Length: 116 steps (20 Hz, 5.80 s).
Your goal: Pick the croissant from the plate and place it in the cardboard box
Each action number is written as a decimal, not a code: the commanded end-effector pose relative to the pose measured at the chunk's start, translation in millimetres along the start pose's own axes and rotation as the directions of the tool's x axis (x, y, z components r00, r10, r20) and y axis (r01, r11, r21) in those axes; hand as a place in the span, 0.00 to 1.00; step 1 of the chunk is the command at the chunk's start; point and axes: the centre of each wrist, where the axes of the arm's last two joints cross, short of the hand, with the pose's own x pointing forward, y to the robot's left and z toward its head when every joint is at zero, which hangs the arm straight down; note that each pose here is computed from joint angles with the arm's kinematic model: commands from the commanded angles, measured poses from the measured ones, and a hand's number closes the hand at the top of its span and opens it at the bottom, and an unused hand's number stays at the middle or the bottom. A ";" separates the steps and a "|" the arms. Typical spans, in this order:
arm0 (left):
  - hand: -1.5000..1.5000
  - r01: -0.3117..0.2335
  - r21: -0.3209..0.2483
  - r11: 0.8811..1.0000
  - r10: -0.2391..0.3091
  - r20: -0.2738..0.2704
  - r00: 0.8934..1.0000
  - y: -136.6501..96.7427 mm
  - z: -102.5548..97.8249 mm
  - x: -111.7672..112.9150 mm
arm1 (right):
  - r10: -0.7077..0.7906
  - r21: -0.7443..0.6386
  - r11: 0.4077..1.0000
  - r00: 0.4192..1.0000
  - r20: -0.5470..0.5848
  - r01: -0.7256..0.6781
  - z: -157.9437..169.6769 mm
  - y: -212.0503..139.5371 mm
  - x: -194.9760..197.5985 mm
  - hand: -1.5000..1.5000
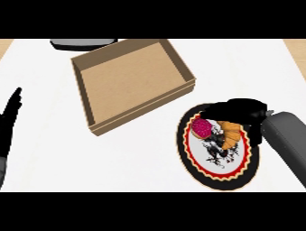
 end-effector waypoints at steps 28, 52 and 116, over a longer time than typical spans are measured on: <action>0.50 0.018 0.025 1.000 -0.016 -0.057 0.998 14.7 11.0 -11.9 | -0.521 -0.704 0.663 0.518 -0.679 -0.255 -73.0 -35.1 51.6 1.00; 0.50 0.008 -0.020 1.000 -0.007 0.022 1.000 1.6 -9.7 16.9 | -0.620 -0.913 0.350 0.679 -0.393 -0.209 -115.4 -225.0 181.3 1.00; 0.50 0.013 0.014 1.000 -0.012 -0.038 0.999 27.6 8.6 1.2 | -0.817 -0.997 -0.082 0.574 0.061 -0.010 15.7 -98.1 21.8 0.00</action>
